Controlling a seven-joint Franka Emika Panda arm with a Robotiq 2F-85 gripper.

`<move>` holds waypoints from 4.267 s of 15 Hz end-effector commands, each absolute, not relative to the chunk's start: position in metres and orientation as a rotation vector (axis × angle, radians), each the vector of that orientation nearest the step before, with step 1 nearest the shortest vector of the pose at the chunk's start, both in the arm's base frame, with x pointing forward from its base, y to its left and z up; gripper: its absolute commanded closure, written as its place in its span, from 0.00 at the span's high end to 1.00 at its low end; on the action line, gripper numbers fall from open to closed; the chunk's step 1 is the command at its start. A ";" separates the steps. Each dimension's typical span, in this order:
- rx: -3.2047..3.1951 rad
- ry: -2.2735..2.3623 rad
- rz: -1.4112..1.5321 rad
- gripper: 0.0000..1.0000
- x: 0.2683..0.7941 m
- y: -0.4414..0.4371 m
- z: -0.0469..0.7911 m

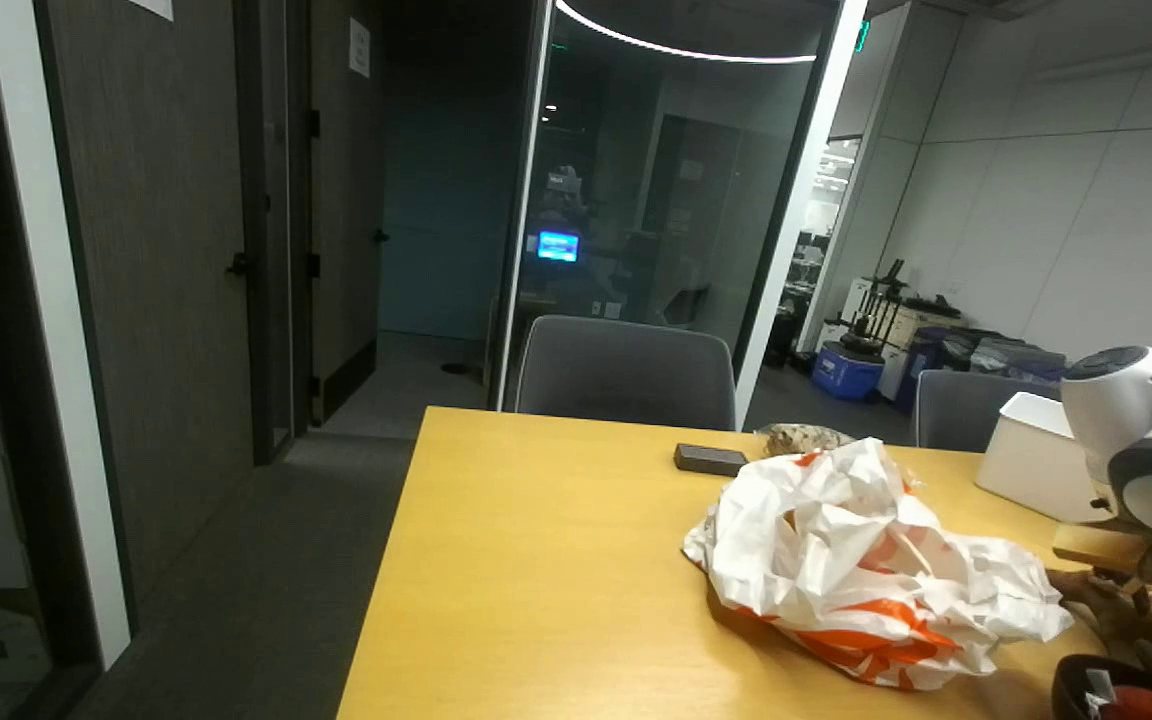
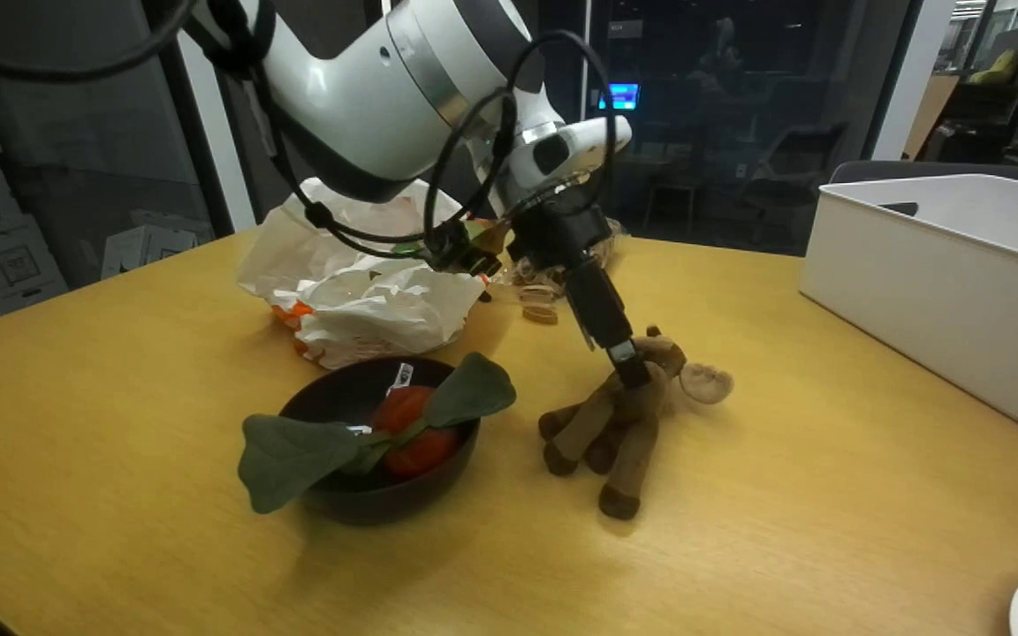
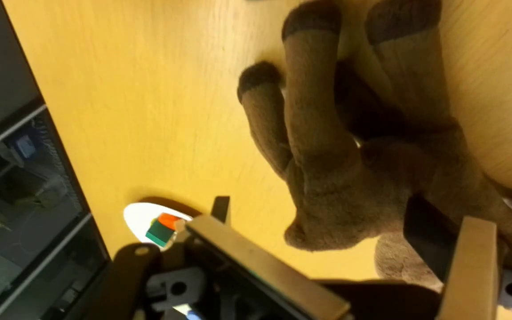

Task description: Put the items on the table in the plastic bag

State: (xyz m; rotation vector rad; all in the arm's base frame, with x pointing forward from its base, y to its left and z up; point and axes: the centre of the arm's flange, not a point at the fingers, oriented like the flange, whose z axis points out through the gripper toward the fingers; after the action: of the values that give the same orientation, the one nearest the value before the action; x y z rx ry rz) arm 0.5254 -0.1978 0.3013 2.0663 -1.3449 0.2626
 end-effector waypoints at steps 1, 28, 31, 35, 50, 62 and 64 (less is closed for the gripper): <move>2.233 -1.191 0.386 1.00 0.531 -0.225 0.291; 2.567 -0.768 0.690 0.09 0.490 -0.193 0.443; 2.553 -0.622 0.772 0.09 0.493 -0.133 0.464; 2.553 -0.469 0.877 0.09 0.496 -0.059 0.493; 2.668 -0.147 0.424 0.10 0.522 0.035 0.408; 2.532 0.110 0.296 0.10 0.533 0.081 0.394; 2.507 0.152 0.258 0.10 0.541 0.099 0.387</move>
State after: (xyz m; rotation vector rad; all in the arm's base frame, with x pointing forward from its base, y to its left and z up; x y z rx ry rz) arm 0.5184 0.0745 0.3869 2.5590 0.0841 0.3004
